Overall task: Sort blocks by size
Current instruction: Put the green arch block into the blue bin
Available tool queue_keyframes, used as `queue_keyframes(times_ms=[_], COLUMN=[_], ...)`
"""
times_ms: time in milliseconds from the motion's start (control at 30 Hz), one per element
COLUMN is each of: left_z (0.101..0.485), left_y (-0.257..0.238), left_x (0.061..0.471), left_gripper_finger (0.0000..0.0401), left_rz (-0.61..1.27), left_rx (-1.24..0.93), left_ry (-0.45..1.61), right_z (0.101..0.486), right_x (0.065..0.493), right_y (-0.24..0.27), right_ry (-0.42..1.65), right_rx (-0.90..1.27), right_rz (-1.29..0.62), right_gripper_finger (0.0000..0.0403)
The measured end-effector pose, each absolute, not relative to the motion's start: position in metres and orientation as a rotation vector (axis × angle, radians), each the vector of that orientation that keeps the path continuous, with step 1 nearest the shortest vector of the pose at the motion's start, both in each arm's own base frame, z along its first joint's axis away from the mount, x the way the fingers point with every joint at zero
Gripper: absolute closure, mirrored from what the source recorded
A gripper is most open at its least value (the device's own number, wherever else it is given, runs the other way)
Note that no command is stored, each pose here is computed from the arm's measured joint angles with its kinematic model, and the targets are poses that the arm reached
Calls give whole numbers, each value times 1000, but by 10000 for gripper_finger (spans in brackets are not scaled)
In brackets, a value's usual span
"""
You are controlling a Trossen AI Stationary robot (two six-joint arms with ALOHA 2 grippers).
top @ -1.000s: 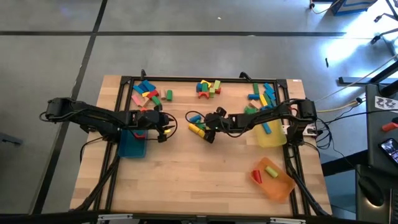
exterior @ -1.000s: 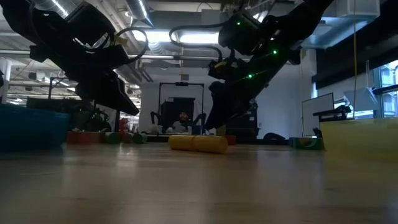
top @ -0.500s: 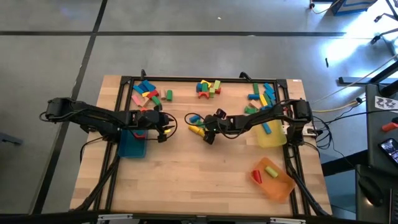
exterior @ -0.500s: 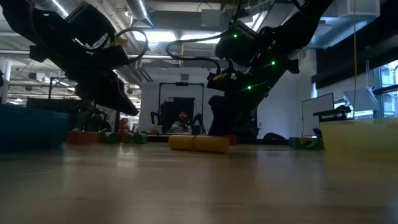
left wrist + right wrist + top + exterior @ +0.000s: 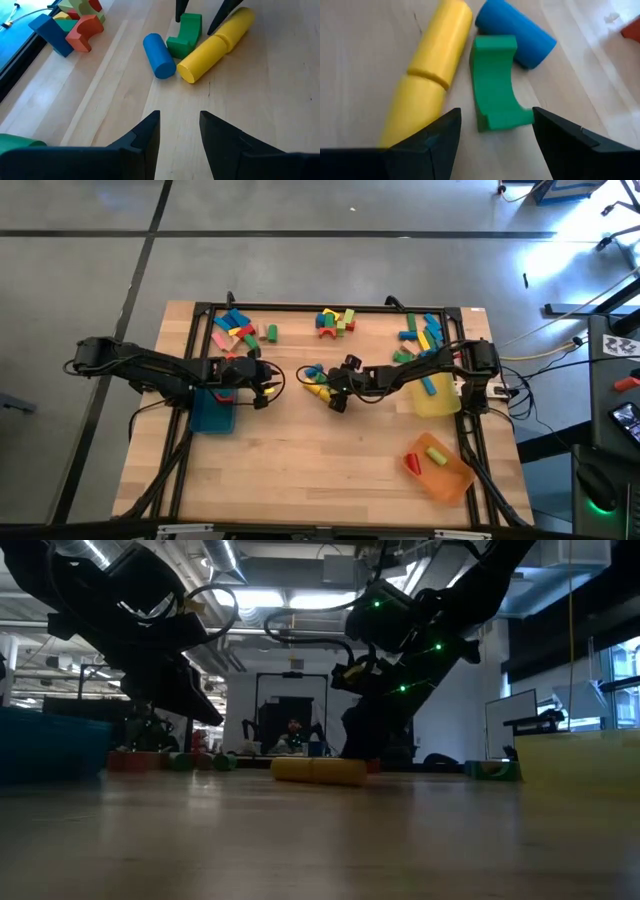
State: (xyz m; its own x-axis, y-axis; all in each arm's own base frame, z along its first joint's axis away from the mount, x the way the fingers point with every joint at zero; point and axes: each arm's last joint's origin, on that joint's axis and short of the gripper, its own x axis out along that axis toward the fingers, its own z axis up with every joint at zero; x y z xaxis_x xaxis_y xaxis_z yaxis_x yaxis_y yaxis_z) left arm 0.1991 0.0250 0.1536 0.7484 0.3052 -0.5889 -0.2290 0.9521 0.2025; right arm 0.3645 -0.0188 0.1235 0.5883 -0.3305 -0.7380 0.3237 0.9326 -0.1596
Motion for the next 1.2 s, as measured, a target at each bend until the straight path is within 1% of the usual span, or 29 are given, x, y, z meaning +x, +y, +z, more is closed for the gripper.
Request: queue_keyframes(times_ms=[200, 300, 400, 600, 700, 767, 867, 967, 1100, 1200], left_z=[153, 153, 153, 153, 153, 153, 153, 153, 154, 154], left_y=[25, 25, 25, 25, 25, 25, 25, 25, 25, 25], left_x=[199, 199, 199, 199, 199, 199, 199, 199, 199, 199], left_gripper_finger=[278, 278, 278, 278, 278, 278, 278, 278, 278, 278], left_rz=[293, 293, 293, 294, 294, 294, 294, 294, 292, 293], left_rx=[120, 120, 120, 117, 117, 117, 118, 118, 124, 123], left_ry=[667, 667, 667, 668, 668, 668, 668, 666, 660, 659], right_z=[124, 124, 124, 124, 124, 124, 129, 142, 163, 175], right_x=[365, 365, 365, 365, 365, 365, 365, 367, 369, 373], right_y=[-18, -18, -18, -18, -19, -19, -19, -19, -20, -20], right_ry=[857, 856, 856, 857, 855, 854, 840, 807, 765, 725], right_rx=[-5, -5, -5, -10, -18, -21, -19, -24, -60, -63], right_rz=[-361, -361, -361, -363, -379, -385, -384, -399, -390, -384], right_gripper_finger=[159, 170, 191, 248, 263, 263, 253, 250, 260, 260])
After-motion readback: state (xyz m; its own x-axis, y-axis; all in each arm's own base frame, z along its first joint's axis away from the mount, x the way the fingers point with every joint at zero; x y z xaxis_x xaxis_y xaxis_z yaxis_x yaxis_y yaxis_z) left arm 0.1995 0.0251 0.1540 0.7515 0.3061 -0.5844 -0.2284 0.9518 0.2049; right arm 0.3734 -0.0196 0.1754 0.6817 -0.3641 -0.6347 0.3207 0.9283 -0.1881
